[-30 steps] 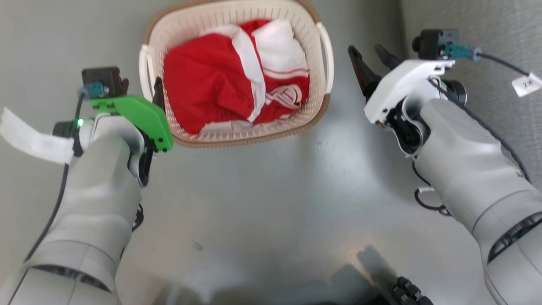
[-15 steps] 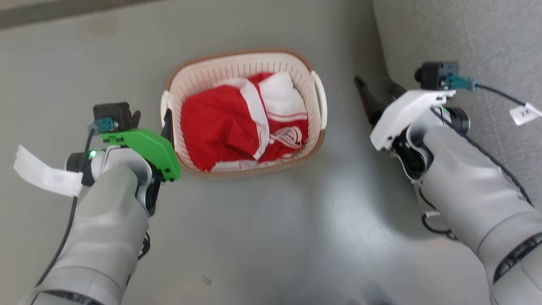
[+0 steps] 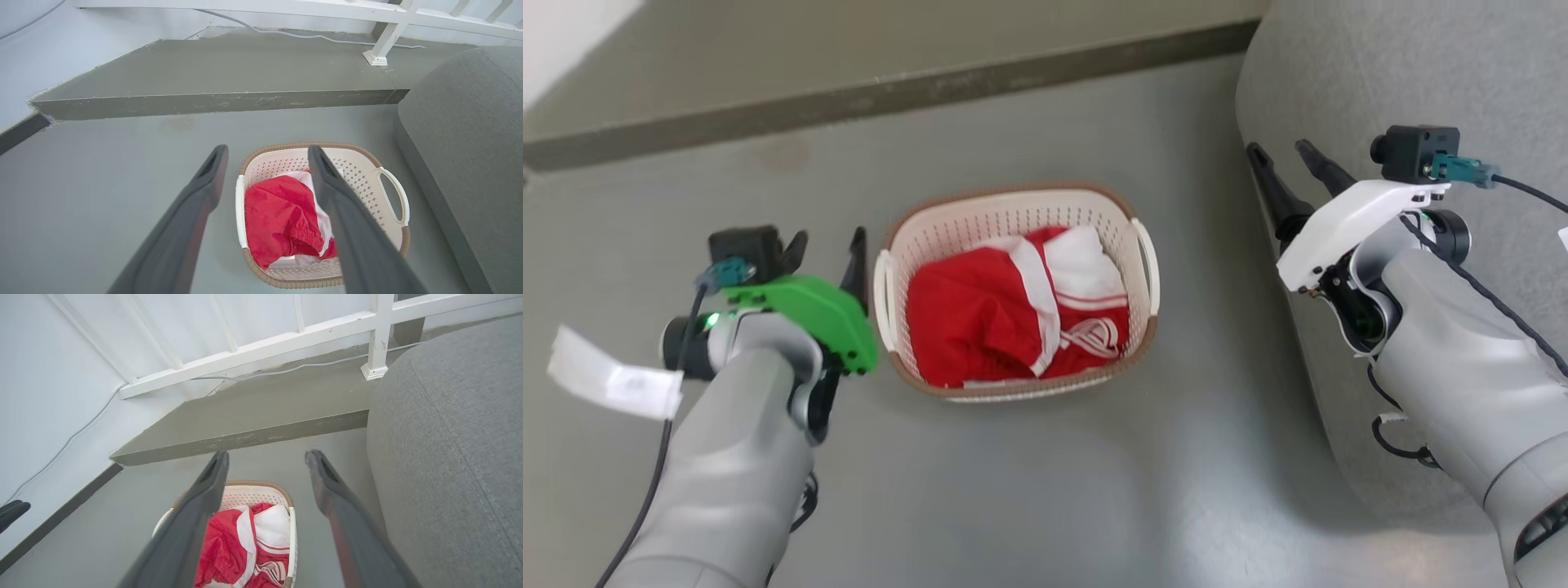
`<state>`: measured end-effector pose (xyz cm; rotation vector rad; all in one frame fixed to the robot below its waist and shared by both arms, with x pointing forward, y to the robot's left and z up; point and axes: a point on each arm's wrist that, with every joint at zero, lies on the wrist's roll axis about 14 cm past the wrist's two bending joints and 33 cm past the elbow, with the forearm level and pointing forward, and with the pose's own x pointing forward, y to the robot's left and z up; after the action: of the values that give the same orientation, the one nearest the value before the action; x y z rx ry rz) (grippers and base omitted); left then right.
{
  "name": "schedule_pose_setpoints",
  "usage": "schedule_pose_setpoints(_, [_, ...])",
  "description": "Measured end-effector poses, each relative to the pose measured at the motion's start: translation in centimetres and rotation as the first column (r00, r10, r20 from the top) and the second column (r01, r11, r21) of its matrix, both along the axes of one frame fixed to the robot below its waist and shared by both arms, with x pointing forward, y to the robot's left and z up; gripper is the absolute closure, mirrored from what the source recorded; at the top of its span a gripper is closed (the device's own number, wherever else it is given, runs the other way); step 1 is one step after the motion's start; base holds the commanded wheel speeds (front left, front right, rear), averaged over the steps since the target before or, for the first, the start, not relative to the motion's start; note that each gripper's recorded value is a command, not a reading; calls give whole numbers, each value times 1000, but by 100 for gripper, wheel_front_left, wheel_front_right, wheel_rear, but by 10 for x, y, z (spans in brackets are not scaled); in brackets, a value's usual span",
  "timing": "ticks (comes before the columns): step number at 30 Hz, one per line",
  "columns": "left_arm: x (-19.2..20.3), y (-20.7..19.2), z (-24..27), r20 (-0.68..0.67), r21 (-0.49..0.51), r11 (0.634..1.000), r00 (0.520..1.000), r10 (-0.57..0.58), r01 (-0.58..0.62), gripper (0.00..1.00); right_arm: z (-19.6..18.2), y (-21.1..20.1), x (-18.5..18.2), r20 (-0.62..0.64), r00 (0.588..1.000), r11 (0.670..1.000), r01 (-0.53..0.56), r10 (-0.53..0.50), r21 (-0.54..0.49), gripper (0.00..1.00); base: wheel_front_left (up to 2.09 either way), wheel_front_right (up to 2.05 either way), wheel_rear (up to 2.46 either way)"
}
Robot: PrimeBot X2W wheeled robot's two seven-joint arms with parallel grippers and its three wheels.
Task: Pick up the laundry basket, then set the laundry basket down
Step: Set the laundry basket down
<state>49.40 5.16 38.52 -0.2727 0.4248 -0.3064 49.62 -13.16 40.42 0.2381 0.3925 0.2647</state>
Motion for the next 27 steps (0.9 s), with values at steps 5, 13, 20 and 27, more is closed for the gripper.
schedule_pose_setpoints(5, [-10,9,16,42,0,1000,999,20,-20,0,20,5,-8,51,999,1000,-7,5,23,0,0,0,0])
schedule_pose_setpoints(13, [-23,5,50,127,-63,998,991,35,-28,0,48,-4,-22,133,991,999,21,-24,27,0,0,0,0])
schedule_pose_setpoints(20, [-29,15,74,205,-68,996,977,66,-53,0,72,-10,-32,208,976,998,52,-58,34,0,0,0,0])
schedule_pose_setpoints(27, [-42,18,88,250,-100,993,964,86,-62,0,85,-24,-46,259,959,993,107,-115,46,0,0,0,0])
